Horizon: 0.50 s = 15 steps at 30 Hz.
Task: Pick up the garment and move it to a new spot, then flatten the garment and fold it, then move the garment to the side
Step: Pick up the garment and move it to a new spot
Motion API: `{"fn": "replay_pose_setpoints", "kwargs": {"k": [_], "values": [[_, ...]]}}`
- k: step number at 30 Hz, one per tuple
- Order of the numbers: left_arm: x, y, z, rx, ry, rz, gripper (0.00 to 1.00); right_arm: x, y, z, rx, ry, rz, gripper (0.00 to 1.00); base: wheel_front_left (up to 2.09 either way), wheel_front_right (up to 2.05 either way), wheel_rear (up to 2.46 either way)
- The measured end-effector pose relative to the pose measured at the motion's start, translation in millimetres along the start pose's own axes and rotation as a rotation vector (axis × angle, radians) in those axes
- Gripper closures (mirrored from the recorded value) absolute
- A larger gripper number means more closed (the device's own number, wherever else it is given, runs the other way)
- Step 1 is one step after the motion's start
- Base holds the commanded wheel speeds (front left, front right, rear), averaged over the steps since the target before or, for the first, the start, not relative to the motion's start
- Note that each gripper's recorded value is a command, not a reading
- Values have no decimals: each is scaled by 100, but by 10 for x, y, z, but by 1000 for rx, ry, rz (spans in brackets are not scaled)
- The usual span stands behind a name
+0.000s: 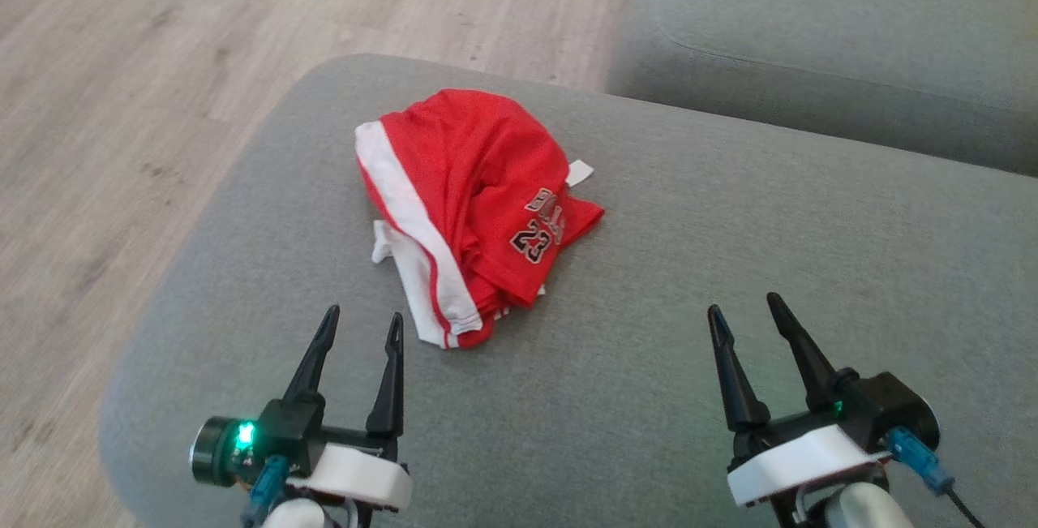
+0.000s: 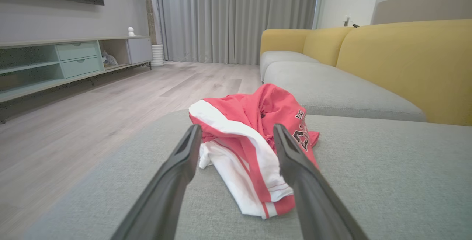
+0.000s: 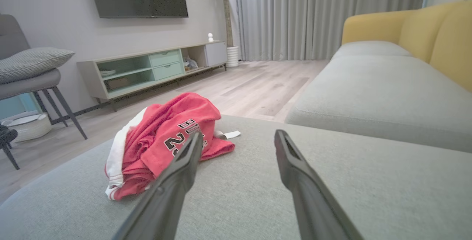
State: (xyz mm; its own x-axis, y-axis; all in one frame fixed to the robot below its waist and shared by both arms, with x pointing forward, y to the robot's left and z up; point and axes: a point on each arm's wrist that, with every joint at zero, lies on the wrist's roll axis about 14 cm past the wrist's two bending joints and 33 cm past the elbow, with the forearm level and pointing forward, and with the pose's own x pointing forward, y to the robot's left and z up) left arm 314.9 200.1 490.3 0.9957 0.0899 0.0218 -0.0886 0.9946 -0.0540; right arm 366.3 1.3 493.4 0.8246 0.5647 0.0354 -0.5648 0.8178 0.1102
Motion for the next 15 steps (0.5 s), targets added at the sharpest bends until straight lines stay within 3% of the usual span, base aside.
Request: {"fn": "replay_pose_setpoints", "kwargs": {"k": [8, 15], "values": [[-86, 131, -8, -1, 2, 45, 0, 77, 181, -23, 0, 8, 61, 0, 0, 0, 0], [21, 58, -163, 10, 59, 5, 0, 77, 36, -151, 4, 38, 26, 0, 0, 0, 0]]}}
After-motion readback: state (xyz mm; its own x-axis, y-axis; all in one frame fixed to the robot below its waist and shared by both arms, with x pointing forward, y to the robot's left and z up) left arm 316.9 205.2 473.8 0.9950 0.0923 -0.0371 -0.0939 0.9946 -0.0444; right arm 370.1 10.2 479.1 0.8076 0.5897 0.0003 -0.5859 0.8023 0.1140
